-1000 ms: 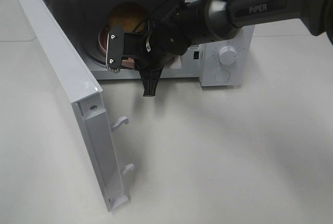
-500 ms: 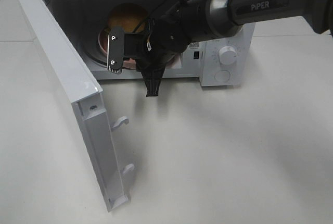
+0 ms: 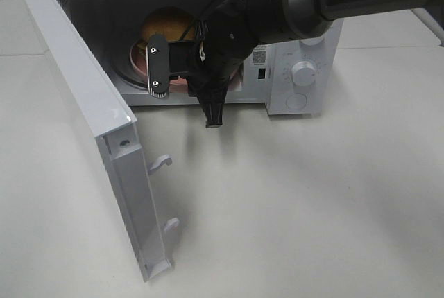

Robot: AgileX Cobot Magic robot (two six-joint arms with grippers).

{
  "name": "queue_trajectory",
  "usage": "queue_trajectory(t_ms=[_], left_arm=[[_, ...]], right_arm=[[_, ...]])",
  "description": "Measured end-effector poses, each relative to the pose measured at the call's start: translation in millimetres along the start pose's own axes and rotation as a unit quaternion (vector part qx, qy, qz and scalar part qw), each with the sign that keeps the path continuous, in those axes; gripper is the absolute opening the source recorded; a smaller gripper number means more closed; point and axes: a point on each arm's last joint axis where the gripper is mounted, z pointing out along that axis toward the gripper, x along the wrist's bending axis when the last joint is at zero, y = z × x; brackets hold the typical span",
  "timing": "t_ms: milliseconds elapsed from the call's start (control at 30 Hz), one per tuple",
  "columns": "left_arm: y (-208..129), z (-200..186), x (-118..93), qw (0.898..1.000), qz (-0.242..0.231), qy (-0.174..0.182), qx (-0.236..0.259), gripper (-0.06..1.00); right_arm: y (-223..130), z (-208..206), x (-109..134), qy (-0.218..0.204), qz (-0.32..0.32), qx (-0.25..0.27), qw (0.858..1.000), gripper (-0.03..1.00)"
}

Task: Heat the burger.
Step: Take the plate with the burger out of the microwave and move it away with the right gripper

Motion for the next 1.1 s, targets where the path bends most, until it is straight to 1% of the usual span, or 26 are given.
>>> queue_trajectory(t_ms=[267,367,400,433,500,667,867,1100], left_arm=[[0.0,0.0,0.0,1.000,0.000,0.000,0.000,0.00],[0.0,0.0,0.0,1.000,0.000,0.000,0.000,0.00],[0.0,0.0,0.0,1.000,0.000,0.000,0.000,0.00],[0.0,0.0,0.0,1.000,0.000,0.000,0.000,0.00],[0.0,0.0,0.0,1.000,0.000,0.000,0.000,0.00],[0.0,0.0,0.0,1.000,0.000,0.000,0.000,0.00],[0.0,0.0,0.0,1.000,0.000,0.000,0.000,0.00],[0.0,0.0,0.0,1.000,0.000,0.000,0.000,0.00]], right_arm=[[2.0,-13.1,-4.6,0.001,-0.004,0.000,1.000,0.07],[2.0,-19.4,-4.9,0.005,-0.018,0.004,1.000,0.07],[1.7,-22.6,-2.6,0.010,-0.036,0.006,0.999,0.07],[1.7,-22.6,-2.6,0.010,-0.036,0.006,0.999,0.07],[1.9,-26.8,0.8,0.011,-0.061,0.007,0.998,0.07],[2.5,-29.4,7.4,0.018,-0.083,0.010,0.996,0.07],[5.1,-33.1,8.2,0.018,-0.085,0.009,0.996,0.07],[9.7,-52.4,6.8,0.010,-0.089,0.002,0.996,0.07]])
